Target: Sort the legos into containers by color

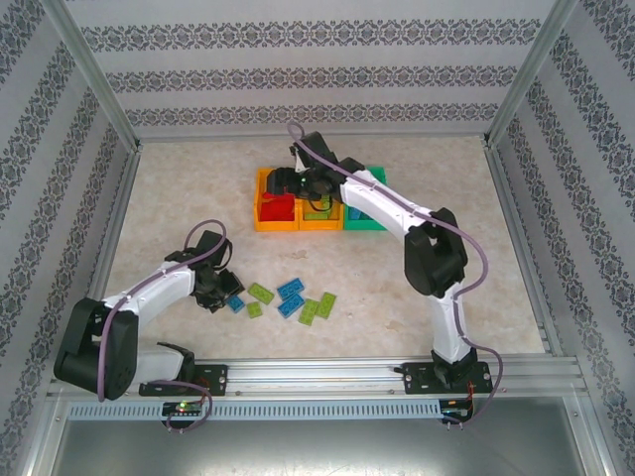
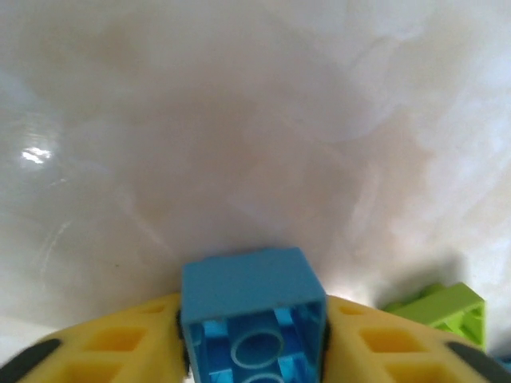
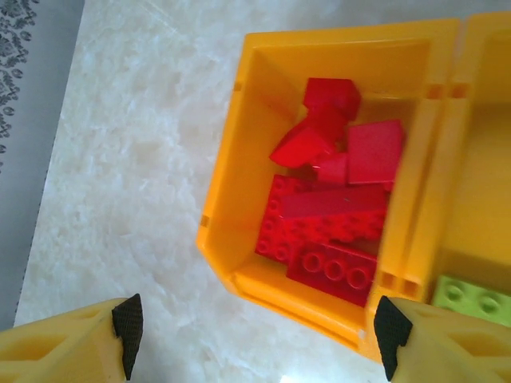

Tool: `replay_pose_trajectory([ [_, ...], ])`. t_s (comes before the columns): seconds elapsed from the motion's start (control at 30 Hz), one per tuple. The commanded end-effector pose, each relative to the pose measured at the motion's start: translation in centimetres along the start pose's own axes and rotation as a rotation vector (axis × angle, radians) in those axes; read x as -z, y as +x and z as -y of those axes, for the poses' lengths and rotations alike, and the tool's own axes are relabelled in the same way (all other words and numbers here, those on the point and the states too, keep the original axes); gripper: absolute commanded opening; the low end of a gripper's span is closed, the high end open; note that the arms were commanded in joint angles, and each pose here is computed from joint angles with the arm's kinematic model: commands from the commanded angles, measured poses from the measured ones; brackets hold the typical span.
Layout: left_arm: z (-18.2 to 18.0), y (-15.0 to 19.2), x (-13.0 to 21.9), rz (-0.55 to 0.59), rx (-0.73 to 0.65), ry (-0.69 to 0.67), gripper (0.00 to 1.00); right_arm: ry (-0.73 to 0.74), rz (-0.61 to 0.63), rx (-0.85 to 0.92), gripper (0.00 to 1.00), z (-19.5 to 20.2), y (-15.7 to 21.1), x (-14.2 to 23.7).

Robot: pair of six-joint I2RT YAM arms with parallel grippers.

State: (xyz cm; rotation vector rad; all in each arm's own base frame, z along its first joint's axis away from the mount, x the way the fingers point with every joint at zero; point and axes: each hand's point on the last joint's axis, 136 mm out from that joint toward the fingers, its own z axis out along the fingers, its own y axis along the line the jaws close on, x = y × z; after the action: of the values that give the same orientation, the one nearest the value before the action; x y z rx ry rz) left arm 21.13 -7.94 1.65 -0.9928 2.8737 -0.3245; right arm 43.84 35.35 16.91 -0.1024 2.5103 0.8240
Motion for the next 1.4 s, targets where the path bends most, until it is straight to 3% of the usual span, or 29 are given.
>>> replay_pose_trajectory([
  [0.0, 0.8, -0.8, -0.1, 0.029, -0.039, 0.005, 0.36, 0.056, 0.035, 0.009, 0.79, 2.3, 0.0, 1.9],
  [0.23, 1.9, -2.3, 2.2, 0.098, -0.089, 0.005, 0.29, 0.169, 0.077, -0.009, 0.82, 7.6, 1.9, 6.4],
  [0.4, 4.9, -4.1, 5.5, 0.179, -0.125, 0.086, 0.27, 0.25, 0.121, -0.068, 0.83, 12.9, 3.9, 10.1],
  [0.5, 9.0, -4.9, 7.5, 0.223, -0.185, 0.187, 0.27, 0.325, 0.122, -0.084, 0.85, 16.0, 6.2, 11.8],
  [0.63, 17.2, -4.4, 9.1, 0.245, -0.363, 0.311, 0.27, 0.379, 0.102, -0.132, 0.86, 19.3, 9.8, 13.5],
  [0.8, 28.2, -2.2, 9.9, 0.208, -0.61, 0.437, 0.27, 0.419, 0.053, -0.147, 0.86, 21.2, 14.4, 14.5],
  [0.97, 35.9, -1.7, 9.7, 0.196, -0.737, 0.544, 0.27, 0.412, 0.058, -0.185, 0.86, 22.0, 18.0, 15.5],
  [1.17, 41.4, -1.5, 8.4, 0.157, -0.794, 0.62, 0.28, 0.408, 0.045, -0.226, 0.86, 22.6, 20.9, 16.2],
  [1.37, 43.9, -2.0, 5.8, 0.132, -0.786, 0.624, 0.3, 0.355, 0.062, -0.223, 0.86, 21.7, 22.0, 16.1],
])
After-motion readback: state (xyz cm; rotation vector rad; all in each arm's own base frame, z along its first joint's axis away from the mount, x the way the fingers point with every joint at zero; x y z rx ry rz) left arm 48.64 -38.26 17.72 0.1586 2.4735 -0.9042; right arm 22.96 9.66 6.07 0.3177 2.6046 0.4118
